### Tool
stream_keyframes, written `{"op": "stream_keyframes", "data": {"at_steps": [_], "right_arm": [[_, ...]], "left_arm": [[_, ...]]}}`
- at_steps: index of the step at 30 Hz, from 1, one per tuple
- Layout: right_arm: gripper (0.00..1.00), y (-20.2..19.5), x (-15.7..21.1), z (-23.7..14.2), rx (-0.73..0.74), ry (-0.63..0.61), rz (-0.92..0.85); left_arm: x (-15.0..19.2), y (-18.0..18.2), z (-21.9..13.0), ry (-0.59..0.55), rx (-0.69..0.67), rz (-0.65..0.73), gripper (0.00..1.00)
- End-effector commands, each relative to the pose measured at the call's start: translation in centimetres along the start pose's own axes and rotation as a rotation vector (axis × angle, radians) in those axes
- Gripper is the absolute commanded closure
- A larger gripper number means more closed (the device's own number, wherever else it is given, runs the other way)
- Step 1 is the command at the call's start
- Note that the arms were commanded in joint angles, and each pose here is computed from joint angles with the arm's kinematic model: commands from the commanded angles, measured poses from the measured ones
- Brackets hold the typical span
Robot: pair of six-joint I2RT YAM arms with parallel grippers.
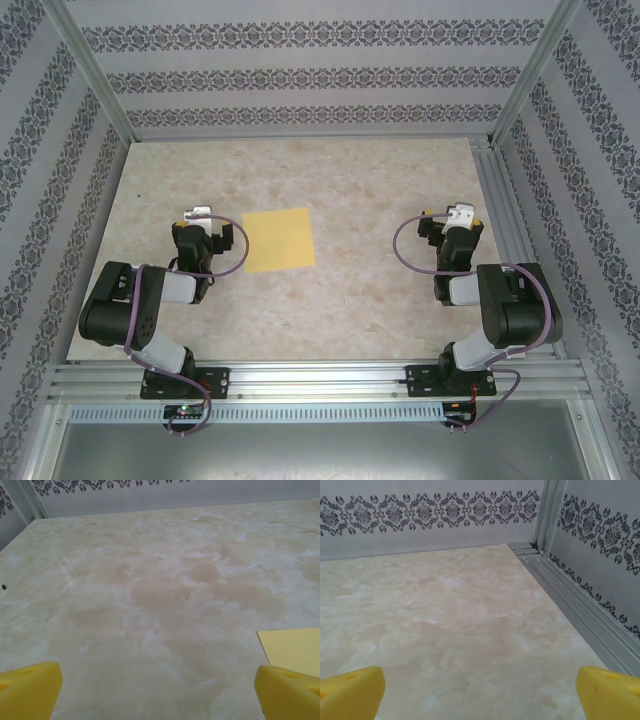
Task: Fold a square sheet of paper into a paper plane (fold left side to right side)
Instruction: Pick up the square sheet of paper from the center of the table.
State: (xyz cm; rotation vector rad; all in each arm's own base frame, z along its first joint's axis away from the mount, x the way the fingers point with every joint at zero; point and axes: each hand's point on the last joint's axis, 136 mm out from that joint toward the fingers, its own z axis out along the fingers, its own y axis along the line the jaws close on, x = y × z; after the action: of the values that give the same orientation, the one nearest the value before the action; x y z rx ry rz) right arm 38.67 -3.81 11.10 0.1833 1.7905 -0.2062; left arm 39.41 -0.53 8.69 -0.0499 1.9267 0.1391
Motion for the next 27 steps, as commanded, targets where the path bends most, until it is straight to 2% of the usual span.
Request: {"op": "stream_keyframes", "data": {"at_steps": [1,3,4,7,9,11,16,21,27], "right_arm": [[0.02,0.3,-1.6,0.2,-0.018,-0.043,0.02],[0.02,0.2,-1.6,0.0,-0.011,-0.034,0.019],[0.02,0.3,-3.1,0.3,-0.01,-0.049,0.022],[0.02,0.1,-3.8,0.1,0.002,0.078,0.012],[0.02,0.7,-4.8,-0.1,-0.013,0.126,0.03],[0.02,2.1,-5.6,-0.5,-0.045,0.157,0.045],[0.02,9.7,-6.4,-1.6,-0.212,0.27,0.042],[0.02,18.4,-6.9,-2.5,-0.346,0.377,0.009],[0.02,27.3,-4.3,-2.4,-0.459,0.504,0.014]], "left_arm": [[-2.1,0.3,0.1,-0.072,-0.001,-0.009,0.0],[-2.8,0.4,-0.1,-0.052,-0.007,-0.006,0.0],[-3.5,0.4,-0.3,-0.031,-0.005,-0.001,0.0],[-5.9,-0.5,-1.7,0.036,0.065,-0.03,0.0],[-7.1,-1.5,-2.8,0.071,0.13,-0.1,0.0],[-7.4,-1.5,-3.4,0.143,0.13,-0.201,0.0],[-5.8,-3.9,-4.6,0.376,0.221,-0.357,0.0],[-2.5,-7.5,-6.6,0.609,0.37,-0.521,0.0],[0.8,-11.0,-8.2,0.764,0.501,-0.63,0.03]]}}
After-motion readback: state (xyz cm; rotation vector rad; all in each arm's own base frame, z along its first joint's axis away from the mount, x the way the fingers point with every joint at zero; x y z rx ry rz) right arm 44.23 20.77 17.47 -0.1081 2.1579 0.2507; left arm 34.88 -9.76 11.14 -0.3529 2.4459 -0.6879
